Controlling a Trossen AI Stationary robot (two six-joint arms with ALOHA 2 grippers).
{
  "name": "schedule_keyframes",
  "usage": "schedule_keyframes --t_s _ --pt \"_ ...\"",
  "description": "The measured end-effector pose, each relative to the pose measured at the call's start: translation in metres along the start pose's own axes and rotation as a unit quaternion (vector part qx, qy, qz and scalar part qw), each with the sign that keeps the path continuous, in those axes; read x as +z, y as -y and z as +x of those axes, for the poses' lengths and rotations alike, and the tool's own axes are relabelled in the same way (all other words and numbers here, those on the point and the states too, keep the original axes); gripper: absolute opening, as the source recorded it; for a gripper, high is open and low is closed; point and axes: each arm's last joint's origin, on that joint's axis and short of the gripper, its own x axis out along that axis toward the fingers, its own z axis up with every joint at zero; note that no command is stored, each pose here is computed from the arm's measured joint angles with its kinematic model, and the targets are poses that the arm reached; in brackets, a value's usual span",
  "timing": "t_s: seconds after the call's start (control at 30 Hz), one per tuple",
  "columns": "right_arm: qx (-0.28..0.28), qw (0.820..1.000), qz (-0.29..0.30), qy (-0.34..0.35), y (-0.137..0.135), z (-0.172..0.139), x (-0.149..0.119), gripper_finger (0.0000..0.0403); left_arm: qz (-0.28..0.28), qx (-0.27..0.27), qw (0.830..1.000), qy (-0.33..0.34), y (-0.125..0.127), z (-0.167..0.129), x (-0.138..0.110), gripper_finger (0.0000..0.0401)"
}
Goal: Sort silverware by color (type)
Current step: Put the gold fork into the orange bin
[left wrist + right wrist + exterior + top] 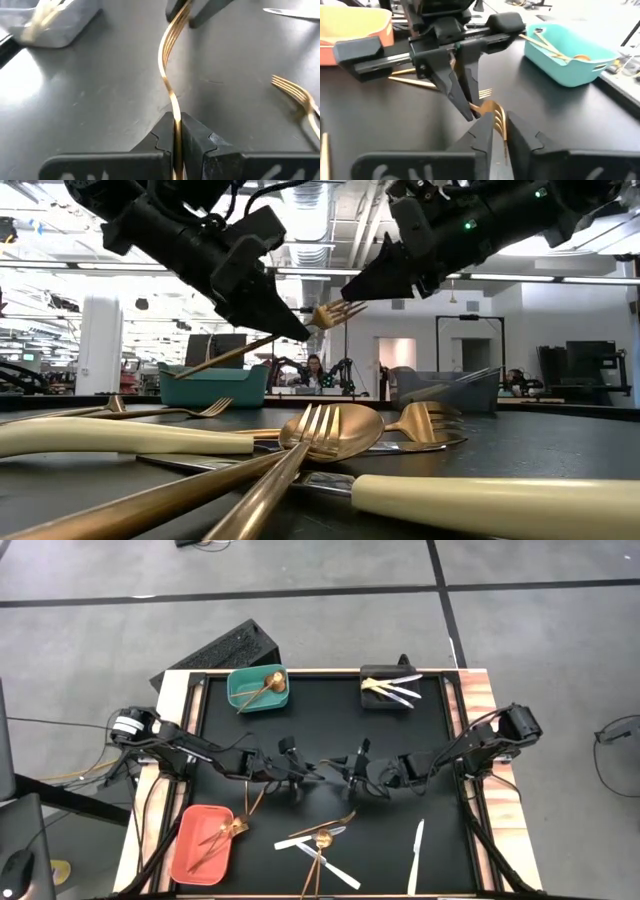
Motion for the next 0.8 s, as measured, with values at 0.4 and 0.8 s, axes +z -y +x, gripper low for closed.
schedule_keyframes --t_s 0.4,0.8 --pt "-0.136 0.990 -0.016 0.018 0.022 0.008 0.005 0.0118 -0.044 0.155 0.986 -0.051 0.019 -0.081 0.031 0.0002" --pt "-0.132 0.991 0.012 -0.010 0.023 0.007 -0.002 0.0123 -0.165 0.137 0.971 -0.110 0.032 -0.154 0.008 0.0001"
